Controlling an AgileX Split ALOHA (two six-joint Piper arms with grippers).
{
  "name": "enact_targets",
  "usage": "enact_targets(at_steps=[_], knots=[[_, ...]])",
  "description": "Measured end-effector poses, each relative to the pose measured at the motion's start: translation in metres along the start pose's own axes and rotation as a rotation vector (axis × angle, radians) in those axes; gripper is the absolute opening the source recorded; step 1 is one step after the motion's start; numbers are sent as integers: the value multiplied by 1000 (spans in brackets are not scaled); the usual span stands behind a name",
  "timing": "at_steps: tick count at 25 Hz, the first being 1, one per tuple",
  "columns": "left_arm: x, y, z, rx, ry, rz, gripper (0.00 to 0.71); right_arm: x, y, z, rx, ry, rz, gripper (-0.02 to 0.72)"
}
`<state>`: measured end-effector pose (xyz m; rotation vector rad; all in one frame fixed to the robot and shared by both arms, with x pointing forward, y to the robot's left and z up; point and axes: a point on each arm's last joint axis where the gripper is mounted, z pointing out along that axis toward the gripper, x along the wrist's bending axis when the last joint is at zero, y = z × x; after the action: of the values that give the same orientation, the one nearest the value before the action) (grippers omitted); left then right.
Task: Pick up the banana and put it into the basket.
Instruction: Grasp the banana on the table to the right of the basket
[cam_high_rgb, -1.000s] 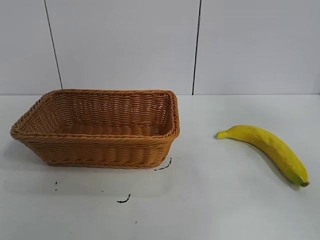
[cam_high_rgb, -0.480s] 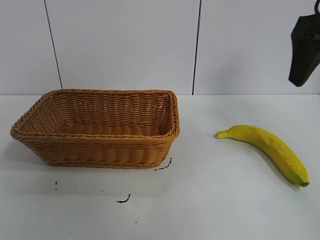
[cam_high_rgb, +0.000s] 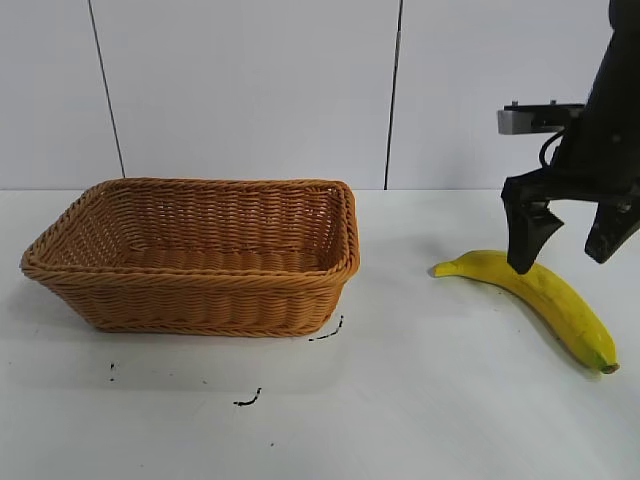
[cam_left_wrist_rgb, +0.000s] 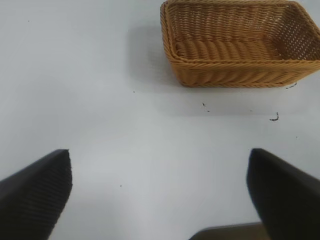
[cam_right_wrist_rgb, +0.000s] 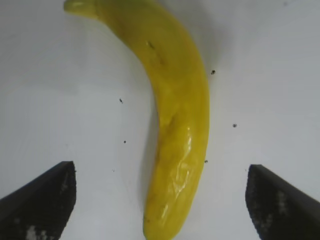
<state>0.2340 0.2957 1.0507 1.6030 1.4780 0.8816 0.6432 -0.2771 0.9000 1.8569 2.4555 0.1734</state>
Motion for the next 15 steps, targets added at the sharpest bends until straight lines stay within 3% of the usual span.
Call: enact_targets(at_steps=[10, 12, 15], knots=[[0, 0, 0, 0, 0, 0, 690, -1, 1, 20, 12, 1, 23, 610], [0, 0, 0, 0, 0, 0, 690, -1, 1, 20, 9, 0, 23, 534], [0, 0, 0, 0, 0, 0, 690, -2, 1, 20, 12, -3, 19, 303]])
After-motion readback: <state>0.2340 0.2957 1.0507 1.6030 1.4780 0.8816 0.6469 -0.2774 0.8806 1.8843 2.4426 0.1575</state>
